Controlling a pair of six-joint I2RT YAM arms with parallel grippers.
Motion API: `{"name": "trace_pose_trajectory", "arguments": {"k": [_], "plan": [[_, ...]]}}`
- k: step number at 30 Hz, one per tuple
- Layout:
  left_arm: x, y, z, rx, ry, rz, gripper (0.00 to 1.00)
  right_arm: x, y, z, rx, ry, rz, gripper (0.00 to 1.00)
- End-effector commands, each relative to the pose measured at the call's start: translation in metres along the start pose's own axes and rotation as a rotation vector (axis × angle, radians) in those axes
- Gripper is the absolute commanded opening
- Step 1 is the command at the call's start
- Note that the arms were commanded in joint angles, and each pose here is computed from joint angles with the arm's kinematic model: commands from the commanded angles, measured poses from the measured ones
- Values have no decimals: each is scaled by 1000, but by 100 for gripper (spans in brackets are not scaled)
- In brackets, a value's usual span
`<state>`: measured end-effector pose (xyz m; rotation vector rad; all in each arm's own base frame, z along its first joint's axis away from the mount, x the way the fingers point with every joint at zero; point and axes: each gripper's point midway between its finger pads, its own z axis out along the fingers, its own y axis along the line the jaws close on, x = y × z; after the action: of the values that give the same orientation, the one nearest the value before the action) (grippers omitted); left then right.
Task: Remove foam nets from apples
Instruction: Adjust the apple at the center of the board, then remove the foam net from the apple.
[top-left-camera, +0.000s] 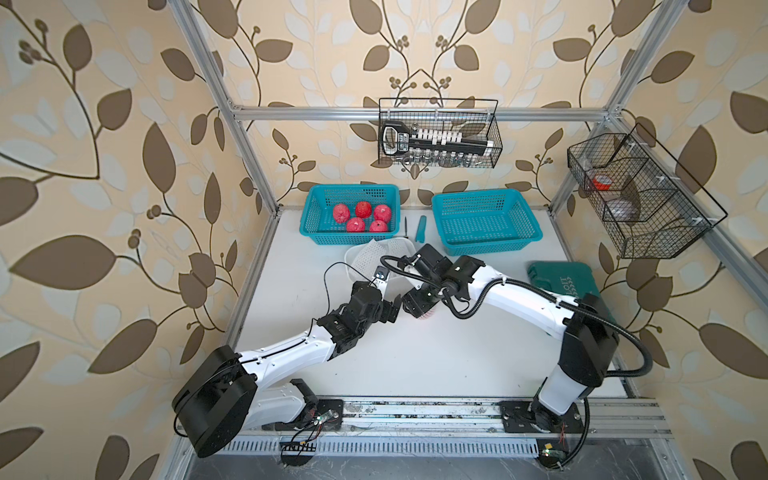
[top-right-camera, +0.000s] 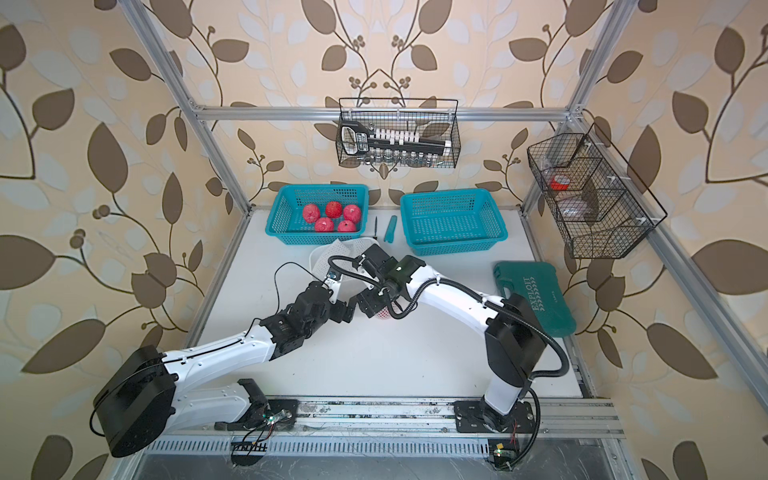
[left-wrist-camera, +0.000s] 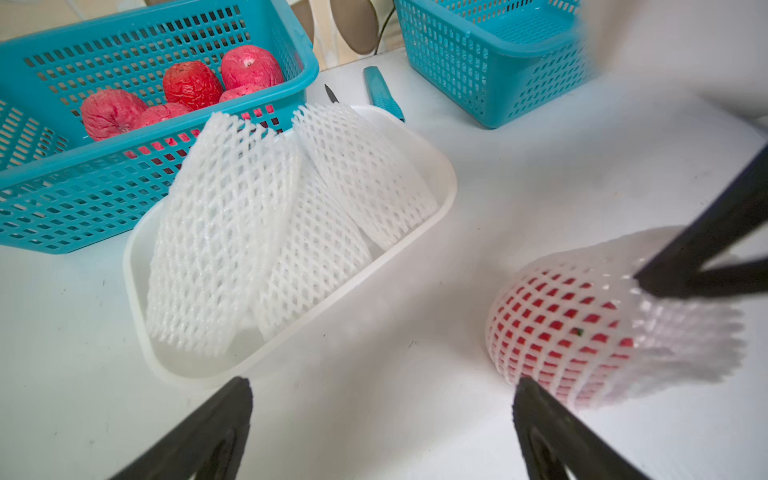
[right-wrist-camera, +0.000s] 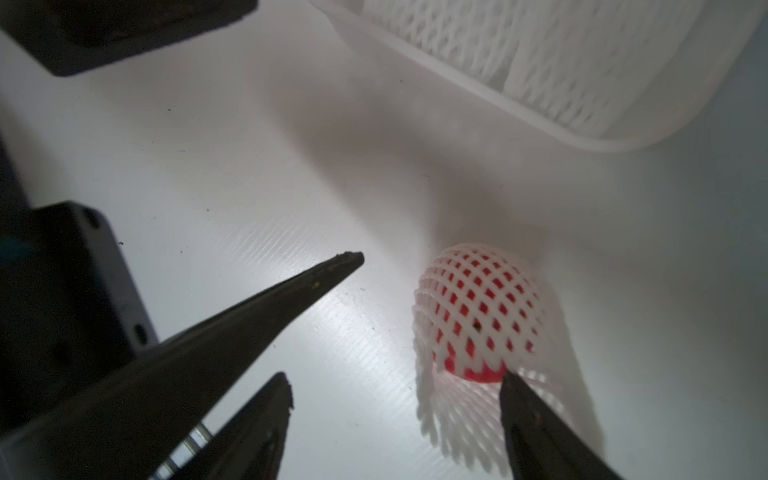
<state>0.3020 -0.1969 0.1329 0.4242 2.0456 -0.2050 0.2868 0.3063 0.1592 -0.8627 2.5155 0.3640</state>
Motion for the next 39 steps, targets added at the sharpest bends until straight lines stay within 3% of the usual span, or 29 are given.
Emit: {"name": "trace_pose_trajectory", "arguments": {"k": [1,6,15,18,22,26,27,39], "plan": [[-16,-7,-6,44,-54,-9,99,-22,-21,-32,62,-165,42,99],[-15,-16,-6,89,-26,-4,99,-1,-43,-6,26,-70,134,100],[-13,-12,-8,73,-19,-11,99,15,-26,43,-86,47,142,99],[-12,-11,-9,67,-16,-11,99,21,-24,50,-105,87,142,83],[-12,-7,-9,47,-14,-11,99,27,-22,52,-111,131,124,34],[-14,-3,-10,25,-22,-10,99,24,-22,41,-107,131,106,4],[-14,-3,-10,23,-23,-11,99,20,-21,36,-110,123,102,0],[-20,4,-16,-8,-55,-7,99,-7,-21,-7,-88,57,87,0]]}}
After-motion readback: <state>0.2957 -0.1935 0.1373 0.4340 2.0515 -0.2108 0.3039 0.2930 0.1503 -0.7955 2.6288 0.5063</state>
